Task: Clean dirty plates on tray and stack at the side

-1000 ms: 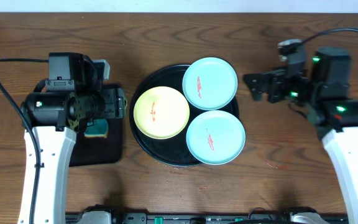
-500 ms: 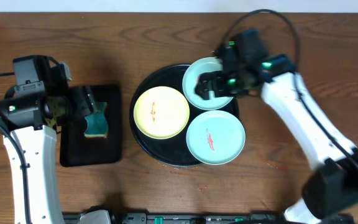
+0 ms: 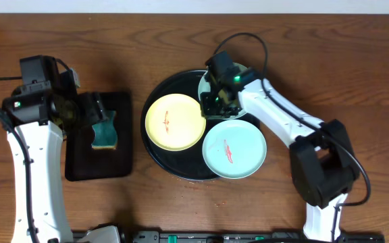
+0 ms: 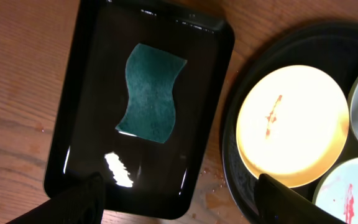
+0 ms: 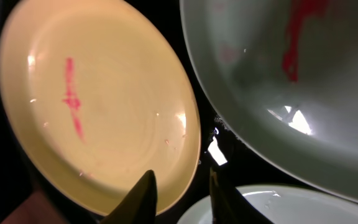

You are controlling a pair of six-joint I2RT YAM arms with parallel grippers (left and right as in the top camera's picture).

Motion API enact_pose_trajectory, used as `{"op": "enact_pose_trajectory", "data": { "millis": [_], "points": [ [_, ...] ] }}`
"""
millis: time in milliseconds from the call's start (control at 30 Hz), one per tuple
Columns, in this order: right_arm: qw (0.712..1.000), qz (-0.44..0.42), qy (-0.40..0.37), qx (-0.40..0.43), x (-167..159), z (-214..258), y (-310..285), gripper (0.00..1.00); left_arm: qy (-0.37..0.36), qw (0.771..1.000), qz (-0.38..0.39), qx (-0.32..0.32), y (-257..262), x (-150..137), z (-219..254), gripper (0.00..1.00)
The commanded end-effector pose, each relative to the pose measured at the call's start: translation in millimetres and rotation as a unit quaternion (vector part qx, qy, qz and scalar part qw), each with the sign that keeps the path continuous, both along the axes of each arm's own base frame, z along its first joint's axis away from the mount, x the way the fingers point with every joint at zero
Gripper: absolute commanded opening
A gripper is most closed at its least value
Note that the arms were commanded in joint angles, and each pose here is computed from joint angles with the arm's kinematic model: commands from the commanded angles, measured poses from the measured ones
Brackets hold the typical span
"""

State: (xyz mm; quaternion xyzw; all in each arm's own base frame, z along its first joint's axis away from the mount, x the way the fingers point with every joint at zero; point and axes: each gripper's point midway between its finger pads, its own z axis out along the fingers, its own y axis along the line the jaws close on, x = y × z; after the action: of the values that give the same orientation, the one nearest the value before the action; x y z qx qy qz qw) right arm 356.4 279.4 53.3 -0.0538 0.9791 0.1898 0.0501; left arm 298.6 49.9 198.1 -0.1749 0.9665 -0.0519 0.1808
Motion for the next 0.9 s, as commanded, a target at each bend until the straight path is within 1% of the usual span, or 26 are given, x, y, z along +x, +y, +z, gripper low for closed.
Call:
{"op": "enact_pose_trajectory", "data": {
  "millis": [0, 167, 267, 467, 600, 733, 867],
  "points": [
    [1.0, -0.019, -0.001, -0.023, 3.6, -12.2, 3.4, 0.29, 0.007, 1.0, 0.006, 0.002, 3.9, 3.1, -1.4, 0.77],
    [0.999, -0.029, 0.004, -0.043, 5.1, -29.1, -0.2, 0.29, 0.02, 1.0, 0.006, -0.001, 4.2, 4.4, -8.6, 0.77],
    [0.998, -0.034, 0.011, -0.048, 5.8, -40.2, -0.8, 0.27, 0.024, 1.0, 0.005, -0.001, 4.5, 5.1, -11.0, 0.77],
    [0.999, -0.03, -0.003, -0.039, 12.0, -47.6, 8.9, 0.24, 0.031, 0.999, 0.013, 0.022, 12.9, 3.3, -12.3, 0.77],
    [0.999, -0.023, -0.002, -0.04, 9.1, -55.5, 14.9, 0.18, 0.032, 0.999, 0.013, 0.022, 13.1, 3.0, -12.9, 0.77],
    [0.999, -0.019, 0.001, -0.043, 6.4, -61.1, 17.1, 0.01, 0.037, 0.999, 0.012, 0.024, 13.6, 1.9, -20.6, 0.76],
    [0.999, -0.019, 0.002, -0.045, 6.1, -62.4, 16.6, 0.01, 0.06, 0.998, -0.007, 0.025, 12.9, -2.0, -37.2, 0.69]
  ]
}}
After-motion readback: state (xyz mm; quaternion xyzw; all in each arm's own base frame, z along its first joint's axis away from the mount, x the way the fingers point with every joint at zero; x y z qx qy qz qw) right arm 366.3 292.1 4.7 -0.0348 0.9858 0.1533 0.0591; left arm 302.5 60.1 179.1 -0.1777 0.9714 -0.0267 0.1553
